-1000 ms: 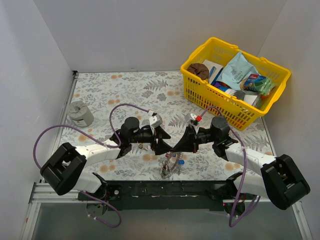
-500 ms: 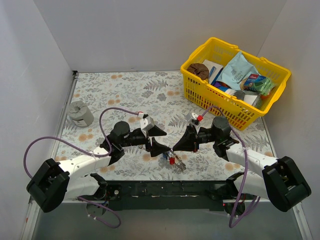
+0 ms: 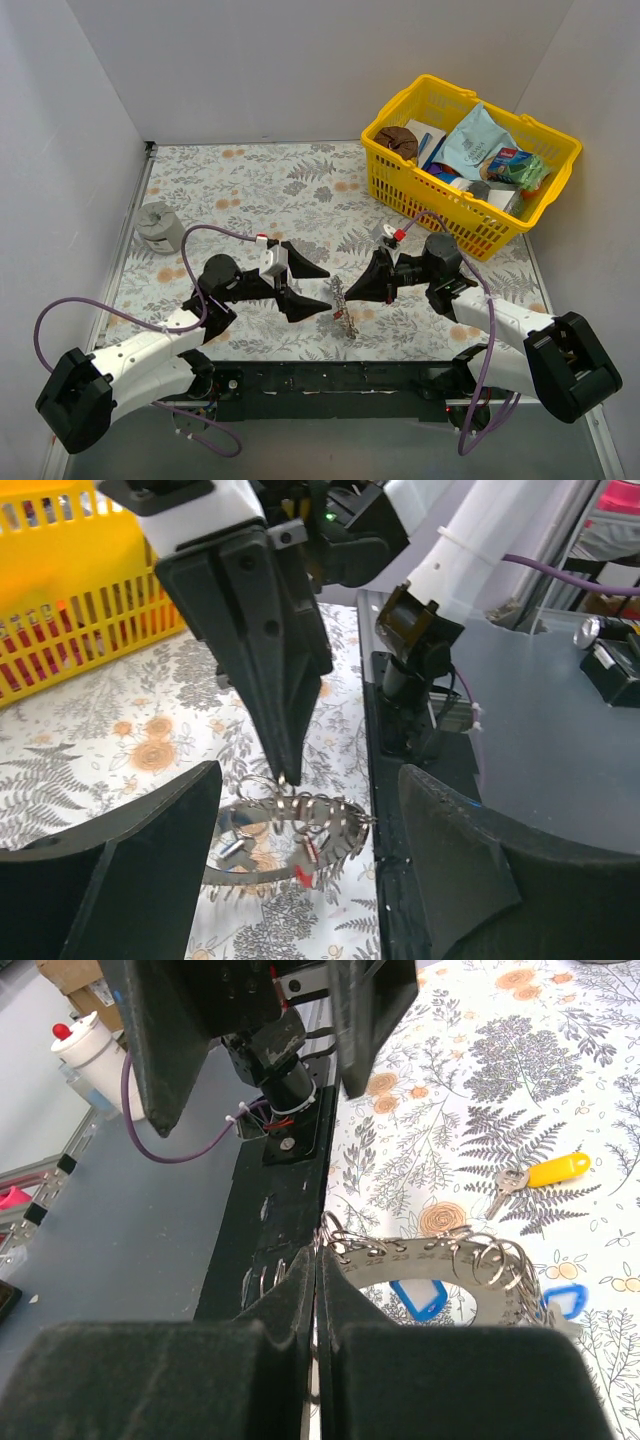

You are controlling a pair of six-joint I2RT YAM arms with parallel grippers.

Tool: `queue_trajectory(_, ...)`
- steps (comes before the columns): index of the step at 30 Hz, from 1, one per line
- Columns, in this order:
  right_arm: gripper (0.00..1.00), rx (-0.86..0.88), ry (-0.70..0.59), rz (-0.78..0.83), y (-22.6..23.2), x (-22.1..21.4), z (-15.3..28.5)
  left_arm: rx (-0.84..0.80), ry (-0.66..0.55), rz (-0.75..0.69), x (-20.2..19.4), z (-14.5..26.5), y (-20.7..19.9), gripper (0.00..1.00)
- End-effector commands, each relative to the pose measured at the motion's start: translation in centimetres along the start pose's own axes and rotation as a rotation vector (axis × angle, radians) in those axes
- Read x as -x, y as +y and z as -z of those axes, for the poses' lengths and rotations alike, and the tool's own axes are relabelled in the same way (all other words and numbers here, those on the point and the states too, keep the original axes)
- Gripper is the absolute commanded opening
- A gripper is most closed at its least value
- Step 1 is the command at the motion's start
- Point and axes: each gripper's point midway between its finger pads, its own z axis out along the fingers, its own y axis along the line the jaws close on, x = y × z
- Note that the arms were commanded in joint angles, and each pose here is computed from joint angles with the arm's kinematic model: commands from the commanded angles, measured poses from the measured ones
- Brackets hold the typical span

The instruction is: Put the keys on the keyring

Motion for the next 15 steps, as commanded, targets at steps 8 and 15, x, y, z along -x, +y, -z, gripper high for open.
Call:
queue_trajectory(8, 0.01, 0.012, -0.044, 0.061, 0.1, 1.7, -0.3, -0.13, 0.081, 0.085, -3.0, 0.0, -1.7, 0.63)
queue_trajectory(15, 0.01, 0.02, -0.043, 0.065, 0.3, 1.7, -0.3, -0.134, 0.106, 0.107, -4.4, -0.1, -1.5, 0.61)
